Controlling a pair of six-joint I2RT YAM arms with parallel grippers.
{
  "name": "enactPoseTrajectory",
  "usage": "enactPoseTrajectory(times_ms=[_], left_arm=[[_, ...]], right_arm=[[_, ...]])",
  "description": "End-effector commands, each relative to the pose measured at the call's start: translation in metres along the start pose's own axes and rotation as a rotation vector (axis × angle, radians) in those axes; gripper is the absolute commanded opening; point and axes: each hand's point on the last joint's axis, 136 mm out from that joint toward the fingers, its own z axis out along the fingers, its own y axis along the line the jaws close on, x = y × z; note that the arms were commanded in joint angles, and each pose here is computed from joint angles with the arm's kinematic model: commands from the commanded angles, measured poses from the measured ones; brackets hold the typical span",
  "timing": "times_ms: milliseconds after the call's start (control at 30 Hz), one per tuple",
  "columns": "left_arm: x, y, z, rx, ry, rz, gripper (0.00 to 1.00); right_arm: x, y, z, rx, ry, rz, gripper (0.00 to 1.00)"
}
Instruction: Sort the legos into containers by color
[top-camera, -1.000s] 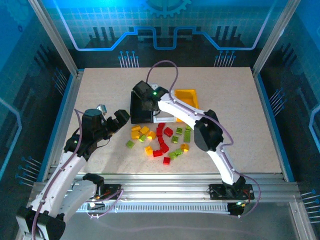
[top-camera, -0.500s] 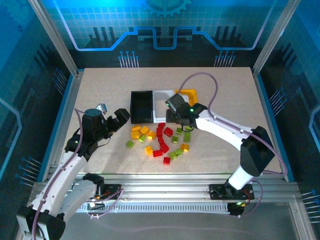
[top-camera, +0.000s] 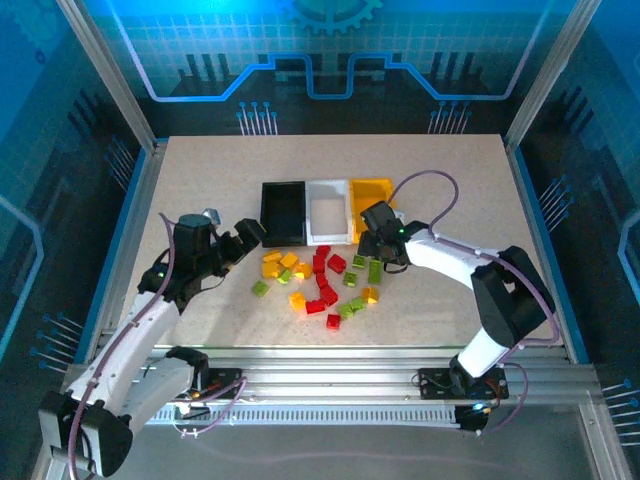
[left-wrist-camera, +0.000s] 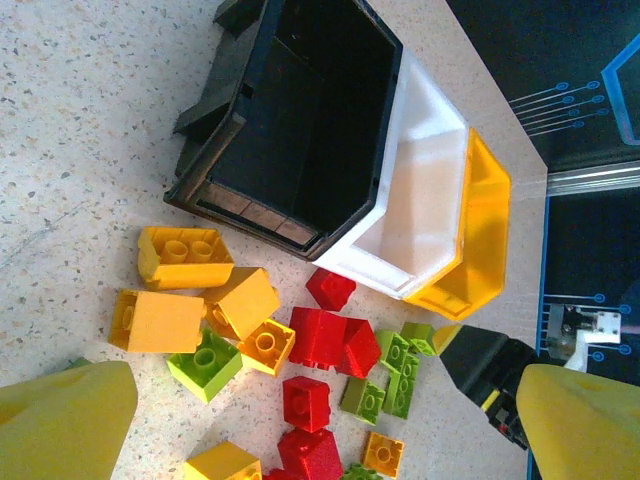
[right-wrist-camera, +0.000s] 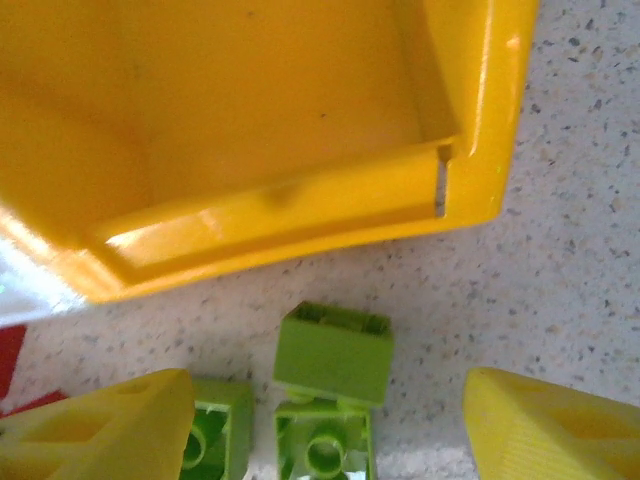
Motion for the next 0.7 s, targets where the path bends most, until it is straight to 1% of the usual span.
enactPoseTrajectory(times_ms=[0, 167, 267, 500, 600, 667], left_arm=[[0.006, -0.001, 0.001, 0.019, 0.024, 0.005, 0.99], [0.006, -0.001, 0.002, 0.018, 0.023, 0.002, 0.99], [0.006, -0.001, 0.002, 0.016, 0.023, 0.000, 0.99], [0.006, 0.000, 0.003, 0.013, 0.024, -0.006, 0.99], [0.006, 0.001, 0.003, 0.011, 0.024, -0.008, 0.99], [0.006, 0.001, 0.004, 0.009, 0.024, -0.013, 0.99]], right_arm=[[-0.009, -0.003, 0.015, 0.020, -0.011, 0.058, 0.69], [-0.011, -0.001, 0.028, 0.019, 0.007, 0.067, 0.66], [-0.010, -0.003, 0.032, 0.034, 0.016, 0.069, 0.62], [-0.002, -0.009, 0.034, 0.033, 0.026, 0.075, 0.44], [-0.003, -0.010, 0.027, 0.016, 0.015, 0.070, 0.34], [-0.005, -0.009, 0.018, -0.004, 0.006, 0.060, 0.30]])
